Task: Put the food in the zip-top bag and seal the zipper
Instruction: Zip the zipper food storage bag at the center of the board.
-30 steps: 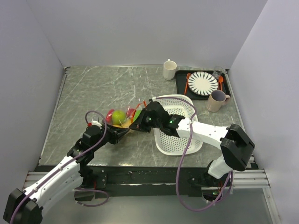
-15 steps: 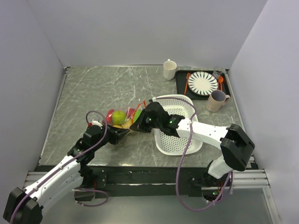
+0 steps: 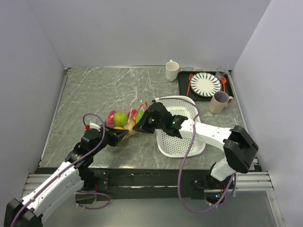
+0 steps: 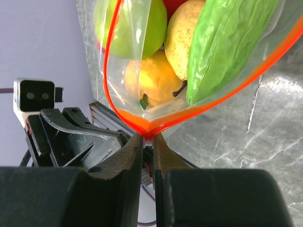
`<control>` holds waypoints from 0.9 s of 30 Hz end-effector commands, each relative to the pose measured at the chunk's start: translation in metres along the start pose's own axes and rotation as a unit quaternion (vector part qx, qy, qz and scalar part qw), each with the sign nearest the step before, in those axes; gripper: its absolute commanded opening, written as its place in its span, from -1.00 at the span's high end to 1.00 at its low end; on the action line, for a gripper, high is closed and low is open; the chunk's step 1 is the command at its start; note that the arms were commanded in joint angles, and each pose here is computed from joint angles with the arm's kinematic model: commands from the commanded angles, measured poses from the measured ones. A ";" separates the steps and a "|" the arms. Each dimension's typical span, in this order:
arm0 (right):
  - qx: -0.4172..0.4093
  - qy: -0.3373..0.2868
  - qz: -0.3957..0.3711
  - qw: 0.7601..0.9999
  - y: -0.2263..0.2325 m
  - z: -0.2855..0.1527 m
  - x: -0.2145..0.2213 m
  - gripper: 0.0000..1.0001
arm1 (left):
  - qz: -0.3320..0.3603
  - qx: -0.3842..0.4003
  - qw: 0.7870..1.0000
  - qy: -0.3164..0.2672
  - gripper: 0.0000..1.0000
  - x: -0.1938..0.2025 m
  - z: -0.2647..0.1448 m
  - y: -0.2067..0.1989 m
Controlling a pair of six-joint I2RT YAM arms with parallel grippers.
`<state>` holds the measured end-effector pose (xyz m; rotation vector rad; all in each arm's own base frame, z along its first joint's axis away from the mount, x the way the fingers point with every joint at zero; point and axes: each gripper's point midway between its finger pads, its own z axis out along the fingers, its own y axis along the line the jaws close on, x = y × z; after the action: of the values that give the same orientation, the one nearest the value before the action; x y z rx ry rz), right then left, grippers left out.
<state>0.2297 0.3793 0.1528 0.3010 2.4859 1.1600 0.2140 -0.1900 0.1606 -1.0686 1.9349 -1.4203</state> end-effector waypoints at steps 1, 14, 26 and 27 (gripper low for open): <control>-0.052 -0.021 -0.006 0.998 0.035 -0.017 -0.018 0.92 | 0.010 0.017 1.000 -0.001 0.99 0.000 -0.001 -0.005; -0.073 -0.011 0.003 0.997 0.038 -0.023 -0.011 0.93 | -0.020 0.080 0.996 0.031 -0.81 0.010 0.001 -0.027; -0.084 -0.006 -0.005 0.996 0.041 -0.032 -0.006 0.97 | -0.047 0.081 0.995 0.027 0.03 0.006 0.020 -0.040; -0.086 -0.006 -0.006 0.996 0.042 -0.033 -0.005 0.97 | -0.050 0.084 0.995 0.024 0.09 0.005 0.020 -0.041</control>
<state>0.2267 0.3806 0.1743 0.2813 2.4461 1.2576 0.2291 -0.2067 0.1548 -1.1231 1.8954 -1.5435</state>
